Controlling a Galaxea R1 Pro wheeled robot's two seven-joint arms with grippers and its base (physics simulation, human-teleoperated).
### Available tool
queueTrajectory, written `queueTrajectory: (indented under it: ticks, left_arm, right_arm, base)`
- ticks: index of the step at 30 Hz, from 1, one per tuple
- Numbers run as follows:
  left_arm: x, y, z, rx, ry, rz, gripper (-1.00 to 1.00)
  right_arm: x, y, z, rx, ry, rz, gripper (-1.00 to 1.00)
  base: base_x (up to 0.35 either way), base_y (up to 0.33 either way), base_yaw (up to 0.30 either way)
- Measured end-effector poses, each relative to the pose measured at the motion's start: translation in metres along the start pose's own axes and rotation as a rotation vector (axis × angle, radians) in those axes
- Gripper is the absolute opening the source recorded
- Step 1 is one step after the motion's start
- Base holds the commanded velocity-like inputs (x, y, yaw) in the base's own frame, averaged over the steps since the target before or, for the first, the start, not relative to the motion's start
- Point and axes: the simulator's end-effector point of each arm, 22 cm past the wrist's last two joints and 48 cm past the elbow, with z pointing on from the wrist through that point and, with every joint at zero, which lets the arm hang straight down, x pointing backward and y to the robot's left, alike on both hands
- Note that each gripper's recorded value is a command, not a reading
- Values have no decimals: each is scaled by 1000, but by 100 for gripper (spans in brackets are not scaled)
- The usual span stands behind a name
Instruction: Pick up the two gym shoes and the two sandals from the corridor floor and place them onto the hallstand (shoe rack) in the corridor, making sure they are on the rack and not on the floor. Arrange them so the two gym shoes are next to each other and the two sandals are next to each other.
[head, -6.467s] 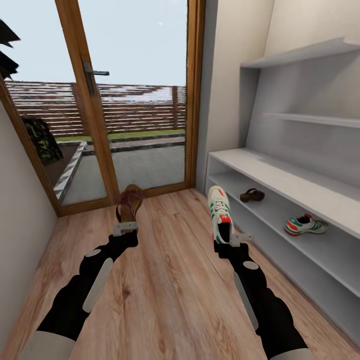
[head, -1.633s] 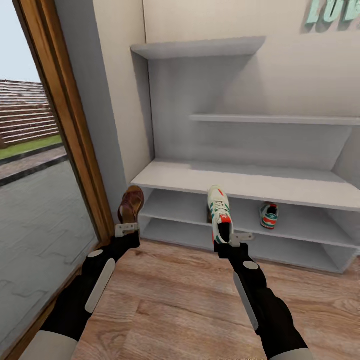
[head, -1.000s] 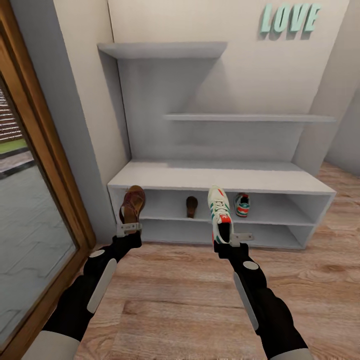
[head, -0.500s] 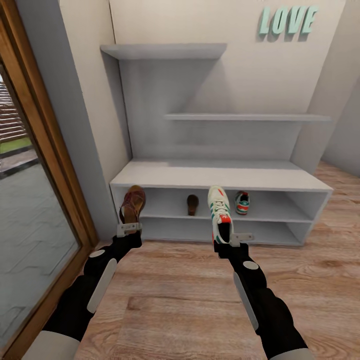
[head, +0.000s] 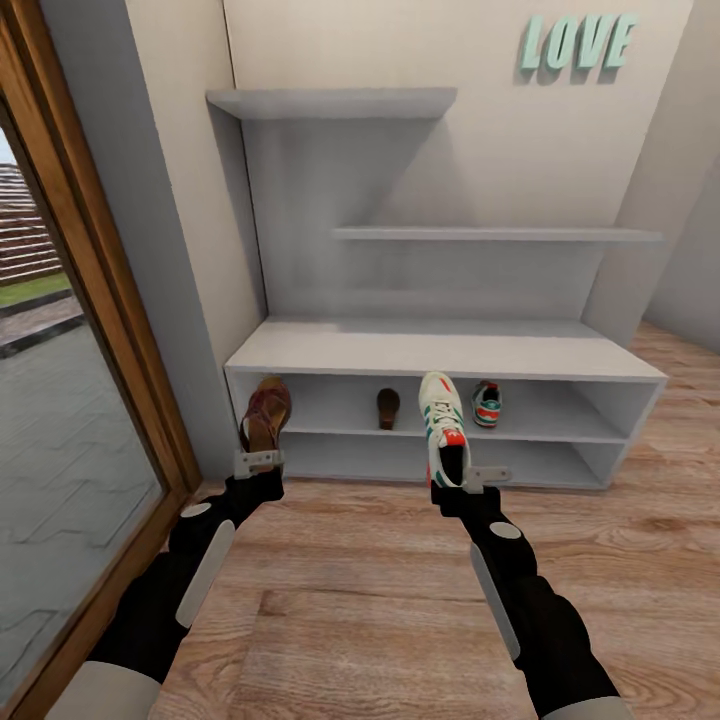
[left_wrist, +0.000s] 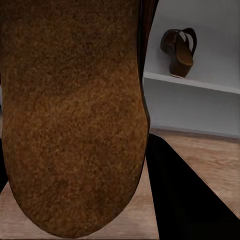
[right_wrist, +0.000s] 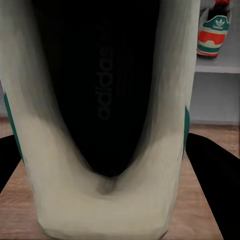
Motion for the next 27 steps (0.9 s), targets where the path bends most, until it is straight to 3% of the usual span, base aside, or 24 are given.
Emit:
queueTrajectory:
  ticks: [3,4,7,9,12,16,18,20,24,26,27]
  left_arm:
    - [5,1,2,-3,12,1,-100]
    - [8,1,2,-3,17,3,-100]
    - [21,-5,5,6,44,14,-100]
    - [28,-10,7,13,58,22,-100]
    - [36,-13,8,16,77,24,-100]
    - [48,-18,11,20,100,17,-100]
    - [58,-27,13,30,121,8,-100]
    - [72,-38,16,40,152,-7,-100]
    - [92,-54,20,53,198,-21,-100]
    - [100,-58,21,57,224,-25,-100]
    - [103,-59,21,58,238,-24,-100]
  right_arm:
    - [1,-23,2,41,5,29,-100]
    - [4,-46,2,83,11,55,-100]
    - [22,-153,-6,273,32,197,-100]
    - [39,-232,-25,414,40,286,-100]
    - [52,-360,-76,637,19,358,-100]
    - [38,-480,-146,815,-36,374,-100]
    - [35,-541,-192,873,-65,417,-100]
    - [36,-580,-231,894,-75,477,-100]
    - [25,-652,-326,983,-115,603,-100]
    - [11,-672,-356,1011,-147,620,-100]
    - [8,-674,-360,1013,-154,624,-100]
  base:
    - [0,0,0]
    - [0,0,0]
    - [0,0,0]
    - [0,0,0]
    - [0,0,0]
    - [0,0,0]
    - [0,0,0]
    - [0,0,0]
    - [0,0,0]
    - [0,0,0]
    - [0,0,0]
